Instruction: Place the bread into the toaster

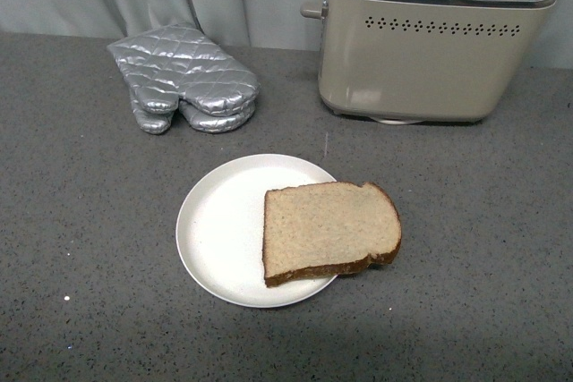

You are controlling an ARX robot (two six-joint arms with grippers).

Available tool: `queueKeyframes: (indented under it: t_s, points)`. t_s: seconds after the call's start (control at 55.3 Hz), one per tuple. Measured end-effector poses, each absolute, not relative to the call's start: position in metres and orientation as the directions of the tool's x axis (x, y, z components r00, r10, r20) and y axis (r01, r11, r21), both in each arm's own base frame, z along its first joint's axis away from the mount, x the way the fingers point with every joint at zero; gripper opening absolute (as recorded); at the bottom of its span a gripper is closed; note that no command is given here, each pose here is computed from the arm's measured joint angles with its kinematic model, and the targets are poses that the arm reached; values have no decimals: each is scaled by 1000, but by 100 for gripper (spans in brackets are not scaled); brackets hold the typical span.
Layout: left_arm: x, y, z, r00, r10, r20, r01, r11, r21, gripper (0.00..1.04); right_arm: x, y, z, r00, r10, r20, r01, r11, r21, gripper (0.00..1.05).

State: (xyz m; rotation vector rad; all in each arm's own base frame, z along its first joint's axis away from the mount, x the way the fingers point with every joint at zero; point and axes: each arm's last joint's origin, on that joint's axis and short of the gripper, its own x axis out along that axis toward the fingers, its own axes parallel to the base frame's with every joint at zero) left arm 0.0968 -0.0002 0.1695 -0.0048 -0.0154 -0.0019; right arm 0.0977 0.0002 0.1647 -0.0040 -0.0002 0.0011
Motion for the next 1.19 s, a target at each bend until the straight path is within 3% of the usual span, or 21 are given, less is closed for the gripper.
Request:
queueKeyframes:
  t_s: [0.506, 0.596, 0.651, 0.849, 1.193]
  points:
    - [97, 0, 170, 1000, -1, 15, 1, 1000, -5, 98, 98, 0, 165, 1000, 2, 0, -2, 1000, -4, 95]
    - [101, -1, 167, 962, 173, -212, -199, 974, -107, 98, 98, 0, 165, 1000, 1, 0, -1, 1000, -4, 95]
    - [108, -3, 165, 929, 233, -287, -287, 944, -164, 98, 98, 0, 165, 1000, 0, 0, 0, 1000, -4, 95]
    - [153, -18, 157, 898, 92, -431, -209, 950, -233, 98, 98, 0, 165, 1000, 1, 0, -1, 1000, -4, 95]
    - [215, -45, 113, 777, -52, -628, -55, 987, -149, 98, 98, 0, 165, 1000, 1, 0, -1, 1000, -4, 95]
